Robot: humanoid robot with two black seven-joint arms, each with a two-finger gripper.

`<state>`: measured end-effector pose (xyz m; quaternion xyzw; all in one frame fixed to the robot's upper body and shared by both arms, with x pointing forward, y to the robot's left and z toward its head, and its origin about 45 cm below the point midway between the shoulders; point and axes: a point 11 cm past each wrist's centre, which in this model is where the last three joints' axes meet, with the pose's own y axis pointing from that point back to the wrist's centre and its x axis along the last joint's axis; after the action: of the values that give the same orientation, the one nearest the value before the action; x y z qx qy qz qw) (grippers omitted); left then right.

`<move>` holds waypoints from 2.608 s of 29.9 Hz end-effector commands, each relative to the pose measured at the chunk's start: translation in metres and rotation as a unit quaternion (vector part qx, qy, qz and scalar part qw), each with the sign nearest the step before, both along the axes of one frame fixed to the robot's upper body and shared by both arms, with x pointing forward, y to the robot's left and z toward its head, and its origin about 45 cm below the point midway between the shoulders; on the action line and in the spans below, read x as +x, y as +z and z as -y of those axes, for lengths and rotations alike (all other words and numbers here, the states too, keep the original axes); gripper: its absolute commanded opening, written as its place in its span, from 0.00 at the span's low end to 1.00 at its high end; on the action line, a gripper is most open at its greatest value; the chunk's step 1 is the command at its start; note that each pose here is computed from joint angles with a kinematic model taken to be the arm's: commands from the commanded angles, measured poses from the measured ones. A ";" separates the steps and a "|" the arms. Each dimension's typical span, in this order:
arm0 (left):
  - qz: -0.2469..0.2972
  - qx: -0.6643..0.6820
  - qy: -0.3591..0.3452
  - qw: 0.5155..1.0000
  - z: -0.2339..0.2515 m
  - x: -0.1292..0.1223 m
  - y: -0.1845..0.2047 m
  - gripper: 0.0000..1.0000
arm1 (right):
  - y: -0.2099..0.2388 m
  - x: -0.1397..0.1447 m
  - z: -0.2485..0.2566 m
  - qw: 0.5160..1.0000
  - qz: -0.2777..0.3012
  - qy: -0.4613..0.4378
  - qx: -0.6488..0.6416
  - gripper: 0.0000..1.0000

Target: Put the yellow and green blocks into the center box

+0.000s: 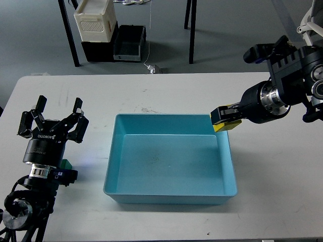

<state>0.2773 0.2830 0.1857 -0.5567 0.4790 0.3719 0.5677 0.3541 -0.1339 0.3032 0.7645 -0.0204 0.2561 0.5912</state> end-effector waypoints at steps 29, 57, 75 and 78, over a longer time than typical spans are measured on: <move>-0.005 0.000 -0.001 1.000 0.000 0.000 -0.003 1.00 | -0.091 -0.014 -0.065 0.998 -0.066 -0.005 -0.010 1.00; -0.011 0.001 0.001 1.000 0.000 -0.004 -0.007 1.00 | 0.019 0.075 -0.044 0.859 -0.149 -0.291 0.393 1.00; -0.012 0.001 0.001 1.000 -0.001 -0.004 -0.007 1.00 | 0.048 0.109 0.032 0.592 -0.180 -0.375 0.690 1.00; -0.013 0.001 0.000 1.000 0.000 -0.005 -0.008 1.00 | 0.048 0.104 0.043 0.587 -0.193 -0.351 0.703 1.00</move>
<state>0.2728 0.2835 0.1784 -0.5524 0.4849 0.3791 0.5621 0.4632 -0.1657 0.3506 0.9001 -0.3664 -0.2223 -0.0782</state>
